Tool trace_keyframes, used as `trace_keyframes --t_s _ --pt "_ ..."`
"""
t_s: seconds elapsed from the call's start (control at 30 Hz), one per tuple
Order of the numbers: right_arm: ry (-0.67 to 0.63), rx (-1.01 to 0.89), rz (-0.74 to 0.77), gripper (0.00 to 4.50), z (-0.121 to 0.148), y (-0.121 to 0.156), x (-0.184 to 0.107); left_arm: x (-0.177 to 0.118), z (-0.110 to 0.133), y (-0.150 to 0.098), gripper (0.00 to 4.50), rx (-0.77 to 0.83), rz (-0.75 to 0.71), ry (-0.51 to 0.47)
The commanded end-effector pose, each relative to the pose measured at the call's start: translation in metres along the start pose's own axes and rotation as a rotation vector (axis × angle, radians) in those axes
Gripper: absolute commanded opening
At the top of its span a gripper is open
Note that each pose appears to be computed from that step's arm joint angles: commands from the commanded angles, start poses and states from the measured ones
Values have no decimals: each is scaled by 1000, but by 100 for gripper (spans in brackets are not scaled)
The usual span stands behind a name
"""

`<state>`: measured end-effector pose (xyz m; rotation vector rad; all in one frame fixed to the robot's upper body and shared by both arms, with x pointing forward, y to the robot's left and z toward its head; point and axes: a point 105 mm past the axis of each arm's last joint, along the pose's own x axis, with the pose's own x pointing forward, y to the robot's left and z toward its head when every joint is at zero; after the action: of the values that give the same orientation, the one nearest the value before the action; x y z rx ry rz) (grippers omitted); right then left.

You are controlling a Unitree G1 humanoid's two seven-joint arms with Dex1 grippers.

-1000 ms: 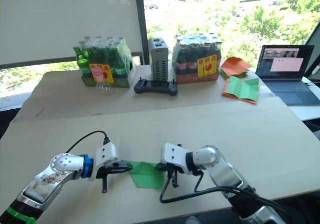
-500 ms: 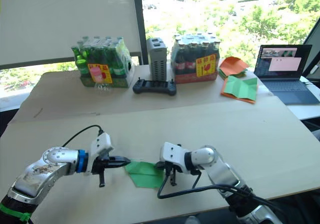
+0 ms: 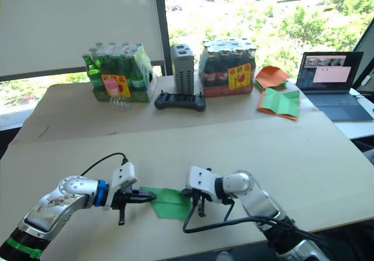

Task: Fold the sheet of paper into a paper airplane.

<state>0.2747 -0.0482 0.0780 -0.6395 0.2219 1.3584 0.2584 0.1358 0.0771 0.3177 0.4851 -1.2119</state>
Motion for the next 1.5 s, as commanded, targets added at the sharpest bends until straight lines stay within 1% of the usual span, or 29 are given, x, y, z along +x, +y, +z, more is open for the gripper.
trace_keyframes --t_s 0.03,0.1,0.2,0.23,0.3,0.4,0.5,0.6,0.7,0.77,0.8,0.93,1.17,1.3,1.37,1.5 --pt "27 6 9 4 -2 5 3 3 -3 1 0 47 -6 12" --pt "12 14 -5 4 1 4 2 5 -10 0 0 48 -15 31" --pt "-26 35 -38 91 9 1 1 6 -15 -1 0 40 -18 37" --pt "-35 45 -39 127 11 1 0 6 -15 -1 0 40 -18 35" --pt "-87 80 -74 194 24 -4 -4 7 -16 -2 0 42 -21 37" --pt "-183 115 -108 194 47 -11 -15 7 -19 -4 0 43 -26 43" --pt "-264 106 -105 194 72 -6 -20 7 -19 -3 0 37 -23 43" --pt "-268 86 -100 194 77 0 -18 8 -19 -3 0 35 -23 42" --pt "-186 56 -67 115 62 10 -1 10 -17 -4 0 38 -26 35" --pt "-145 75 -65 50 49 12 8 11 -17 -4 0 39 -28 33" --pt "-136 82 -67 10 46 12 11 11 -17 -4 0 39 -28 33" --pt "-69 83 -62 4 25 13 21 11 -17 -5 0 41 -27 34" --pt "-55 82 -32 4 20 20 22 9 -17 -6 0 40 -18 37" --pt "-94 82 -19 4 28 22 24 8 -17 -7 0 38 -13 36" --pt "-92 82 -20 4 29 21 25 9 -17 -7 0 37 -11 35" --pt "-44 92 -7 4 19 25 28 8 -16 -8 0 37 -7 35"
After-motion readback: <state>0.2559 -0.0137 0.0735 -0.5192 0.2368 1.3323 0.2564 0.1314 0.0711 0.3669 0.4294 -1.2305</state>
